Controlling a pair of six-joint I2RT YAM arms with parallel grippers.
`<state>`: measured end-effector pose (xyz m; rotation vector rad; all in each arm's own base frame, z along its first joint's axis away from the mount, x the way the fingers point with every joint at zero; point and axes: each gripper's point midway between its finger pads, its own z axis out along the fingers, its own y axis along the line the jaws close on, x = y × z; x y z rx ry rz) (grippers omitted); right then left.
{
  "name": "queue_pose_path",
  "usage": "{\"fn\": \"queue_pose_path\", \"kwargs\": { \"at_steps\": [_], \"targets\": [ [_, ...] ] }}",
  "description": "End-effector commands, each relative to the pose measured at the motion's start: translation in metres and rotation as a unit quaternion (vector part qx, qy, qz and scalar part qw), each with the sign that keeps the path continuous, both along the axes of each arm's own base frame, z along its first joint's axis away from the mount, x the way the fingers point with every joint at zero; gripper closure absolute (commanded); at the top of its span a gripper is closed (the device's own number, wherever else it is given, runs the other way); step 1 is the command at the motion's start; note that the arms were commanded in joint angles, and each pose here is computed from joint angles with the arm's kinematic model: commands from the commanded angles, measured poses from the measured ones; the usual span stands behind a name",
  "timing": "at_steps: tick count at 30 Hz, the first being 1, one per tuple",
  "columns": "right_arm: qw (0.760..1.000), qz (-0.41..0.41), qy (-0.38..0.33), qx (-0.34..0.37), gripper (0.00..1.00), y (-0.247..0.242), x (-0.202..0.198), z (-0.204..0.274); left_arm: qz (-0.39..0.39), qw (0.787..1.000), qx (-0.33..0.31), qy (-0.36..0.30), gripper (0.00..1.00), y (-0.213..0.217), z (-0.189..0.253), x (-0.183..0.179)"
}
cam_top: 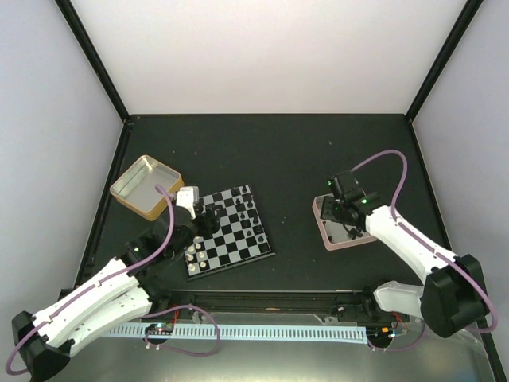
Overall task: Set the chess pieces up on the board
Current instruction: Adjust the storage box at the center of the board.
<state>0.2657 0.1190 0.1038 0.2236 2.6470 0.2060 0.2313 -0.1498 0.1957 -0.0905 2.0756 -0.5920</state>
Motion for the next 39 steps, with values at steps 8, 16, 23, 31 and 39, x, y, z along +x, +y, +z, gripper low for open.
{"fn": "queue_pose_path", "kwargs": {
  "at_steps": [8,16,23,31,39],
  "targets": [
    [0.982,-0.109,0.025,-0.153,0.34,-0.120,0.059,-0.013,-0.041,0.999,0.002,-0.007,0.30,-0.017,0.022,0.003],
    [0.977,-0.153,0.065,-0.135,0.35,-0.150,0.057,-0.039,-0.053,0.998,0.020,-0.014,0.29,-0.022,0.019,0.007],
    [0.977,-0.166,0.094,-0.091,0.51,-0.151,0.047,-0.057,-0.057,0.998,0.029,-0.013,0.29,-0.023,0.016,0.010],
    [0.980,-0.164,0.104,-0.046,0.71,-0.136,0.020,-0.065,-0.055,0.998,0.023,-0.014,0.29,-0.021,0.015,0.009],
    [0.981,-0.158,0.100,0.047,0.73,-0.106,-0.015,-0.065,-0.057,0.998,0.016,-0.011,0.29,-0.023,0.016,0.009]
  ]
}}
